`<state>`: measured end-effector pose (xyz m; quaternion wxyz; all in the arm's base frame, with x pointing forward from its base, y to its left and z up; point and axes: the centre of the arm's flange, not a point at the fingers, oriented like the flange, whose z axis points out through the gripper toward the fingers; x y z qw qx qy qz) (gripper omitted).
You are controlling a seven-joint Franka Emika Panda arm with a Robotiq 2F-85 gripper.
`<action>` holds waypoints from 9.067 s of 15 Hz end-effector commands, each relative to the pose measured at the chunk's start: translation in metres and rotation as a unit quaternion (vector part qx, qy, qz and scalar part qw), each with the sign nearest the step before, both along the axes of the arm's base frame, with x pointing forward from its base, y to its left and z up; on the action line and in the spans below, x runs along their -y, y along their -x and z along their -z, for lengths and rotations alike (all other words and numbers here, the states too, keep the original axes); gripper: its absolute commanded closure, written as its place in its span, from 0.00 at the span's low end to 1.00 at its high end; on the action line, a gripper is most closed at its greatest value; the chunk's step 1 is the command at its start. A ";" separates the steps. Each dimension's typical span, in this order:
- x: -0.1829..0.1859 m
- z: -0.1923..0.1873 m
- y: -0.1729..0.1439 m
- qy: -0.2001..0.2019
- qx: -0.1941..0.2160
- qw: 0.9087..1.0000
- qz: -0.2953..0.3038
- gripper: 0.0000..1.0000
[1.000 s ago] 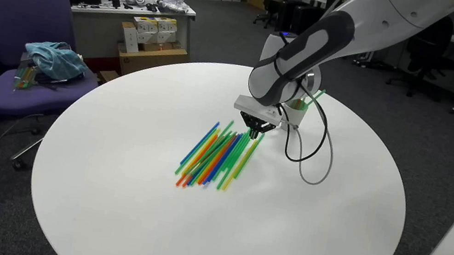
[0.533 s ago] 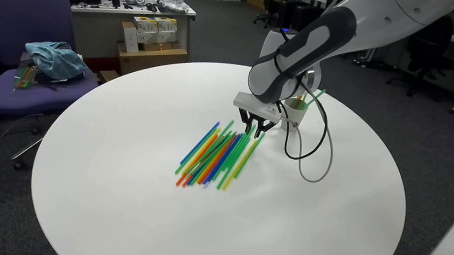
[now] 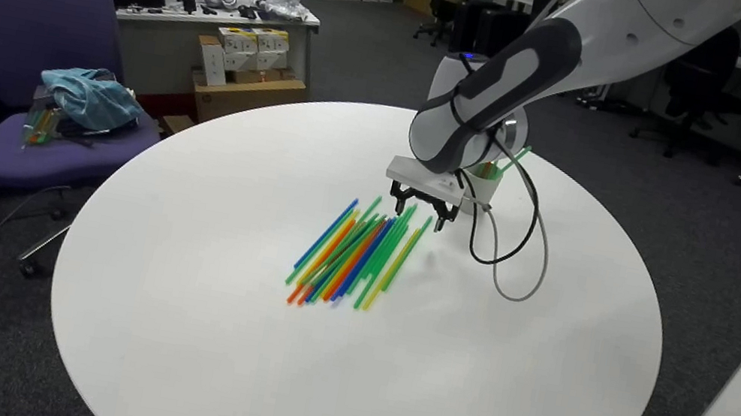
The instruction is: Put the straws inside the mug
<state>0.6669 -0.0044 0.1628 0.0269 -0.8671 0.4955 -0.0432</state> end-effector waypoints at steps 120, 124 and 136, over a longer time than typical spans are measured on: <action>0.059 -0.144 0.022 0.612 0.156 0.770 0.087 1.00; 0.058 -0.160 0.018 0.610 0.167 0.768 0.096 1.00; 0.071 -0.154 0.006 0.618 0.165 0.761 0.110 1.00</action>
